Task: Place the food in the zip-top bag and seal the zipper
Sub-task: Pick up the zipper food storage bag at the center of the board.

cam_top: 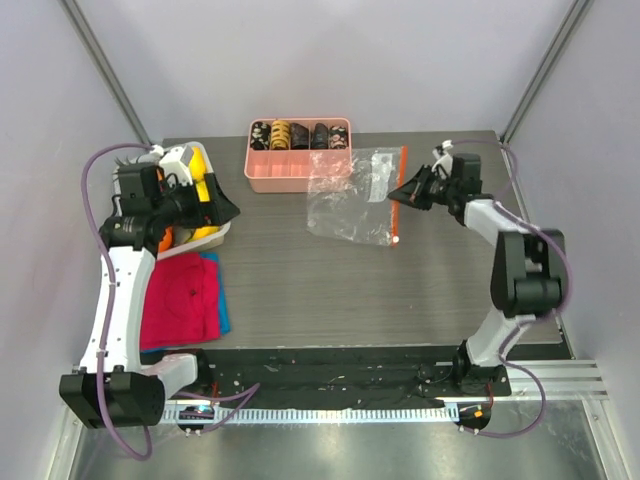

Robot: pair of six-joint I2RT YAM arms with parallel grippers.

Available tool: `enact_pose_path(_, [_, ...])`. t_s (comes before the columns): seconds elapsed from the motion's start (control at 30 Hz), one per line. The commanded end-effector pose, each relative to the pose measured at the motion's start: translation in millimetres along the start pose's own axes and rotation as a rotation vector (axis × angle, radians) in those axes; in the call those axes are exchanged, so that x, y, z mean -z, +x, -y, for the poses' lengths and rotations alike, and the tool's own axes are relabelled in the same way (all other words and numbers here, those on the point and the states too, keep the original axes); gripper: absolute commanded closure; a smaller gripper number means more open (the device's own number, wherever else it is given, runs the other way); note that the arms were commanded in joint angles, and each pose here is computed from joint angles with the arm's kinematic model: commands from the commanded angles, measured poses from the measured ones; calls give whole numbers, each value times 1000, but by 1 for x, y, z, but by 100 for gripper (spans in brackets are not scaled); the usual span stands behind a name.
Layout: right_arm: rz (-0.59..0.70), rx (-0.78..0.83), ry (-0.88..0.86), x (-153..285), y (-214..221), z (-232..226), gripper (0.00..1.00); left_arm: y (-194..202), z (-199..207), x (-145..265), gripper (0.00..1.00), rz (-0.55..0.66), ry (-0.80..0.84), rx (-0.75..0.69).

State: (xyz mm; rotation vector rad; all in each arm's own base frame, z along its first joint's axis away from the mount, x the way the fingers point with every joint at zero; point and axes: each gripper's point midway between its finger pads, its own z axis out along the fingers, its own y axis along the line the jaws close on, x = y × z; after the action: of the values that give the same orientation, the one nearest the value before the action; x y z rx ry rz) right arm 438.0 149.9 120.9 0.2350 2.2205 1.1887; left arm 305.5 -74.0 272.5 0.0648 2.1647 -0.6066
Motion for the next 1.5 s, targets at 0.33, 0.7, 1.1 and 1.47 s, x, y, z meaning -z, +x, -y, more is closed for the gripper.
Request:
enact_pose_path(0.33, [296,148,315,124,-9,-92,99,-31,139,-77,14,78,274,-174])
enact_pose_path(0.7, [234,-118,302,104,7,-111,99,15,267,-106,11,120,397,-349])
enact_pose_path(1.1, [223,-80,289,90,17,-132,99,46,293,-151,8,54,373,-336])
enact_pose_path(1.47, [204,-55,269,91,22,-133,83,73,292,-169,77,-66,387,-310])
